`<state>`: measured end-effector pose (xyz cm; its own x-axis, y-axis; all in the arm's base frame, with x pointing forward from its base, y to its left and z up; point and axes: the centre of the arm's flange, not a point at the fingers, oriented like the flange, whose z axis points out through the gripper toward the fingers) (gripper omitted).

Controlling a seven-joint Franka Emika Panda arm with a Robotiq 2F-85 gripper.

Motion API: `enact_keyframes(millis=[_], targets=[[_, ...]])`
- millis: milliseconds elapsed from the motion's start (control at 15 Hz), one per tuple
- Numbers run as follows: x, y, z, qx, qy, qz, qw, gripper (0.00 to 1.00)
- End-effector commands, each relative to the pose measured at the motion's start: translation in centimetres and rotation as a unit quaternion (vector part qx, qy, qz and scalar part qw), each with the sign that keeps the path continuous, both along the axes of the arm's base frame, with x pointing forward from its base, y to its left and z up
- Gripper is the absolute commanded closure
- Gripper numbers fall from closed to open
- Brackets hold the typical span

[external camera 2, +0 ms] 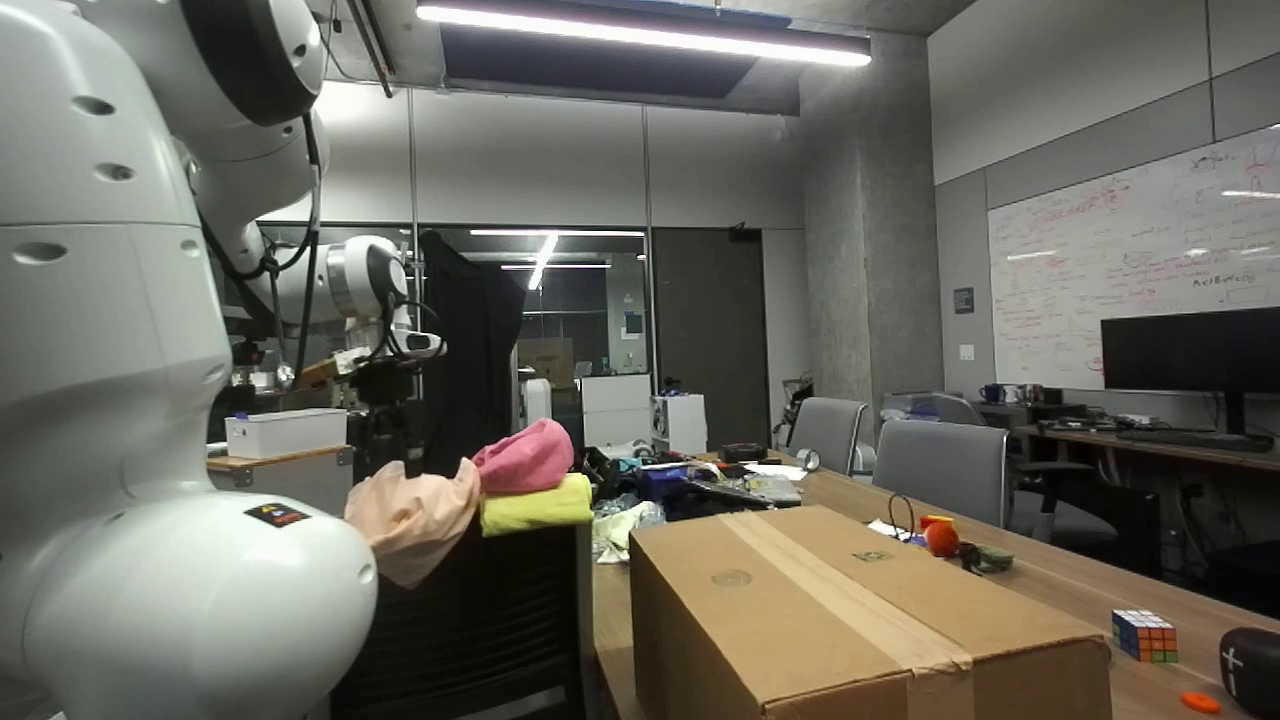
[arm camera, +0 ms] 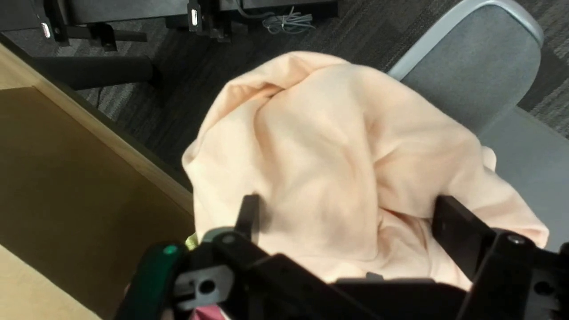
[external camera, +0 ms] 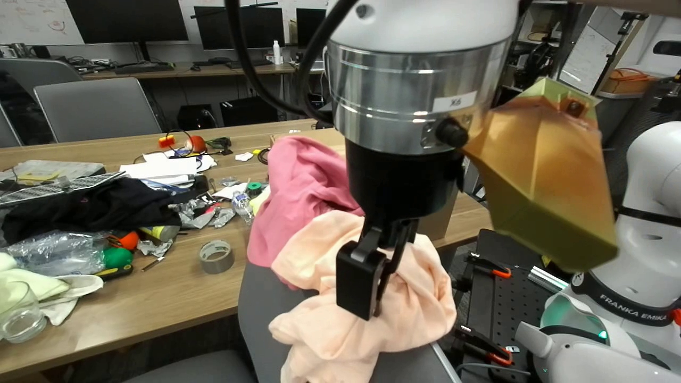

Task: Pick up the clothes from the headrest of the chair and put it on the box

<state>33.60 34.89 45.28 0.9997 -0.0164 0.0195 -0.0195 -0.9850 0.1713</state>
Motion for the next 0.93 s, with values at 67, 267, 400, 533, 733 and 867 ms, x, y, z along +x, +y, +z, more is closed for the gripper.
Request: enact_keyframes(millis=[67, 267, 400, 533, 733, 867], targets=[[0.7, 0.6, 0.7, -0.003, -0.011, -0.005, 0.9999, 0.32], [0.9, 0.6, 0.9, 0.0, -0.011, -0.007, 0.9999, 0.56], [1.0, 0.6, 1.1, 0.001, -0.013, -0.008, 0.9999, 0.72], [1.0, 0.5, 1.4, 0.004, -0.014, -0.01, 0.9998, 0.87], [1.2, 0.2, 1.9, 0.009, -0.016, -0.013, 0.9997, 0.98], [1.5, -0.1, 2.4, 0.015, -0.019, -0.017, 0.9996, 0.95]])
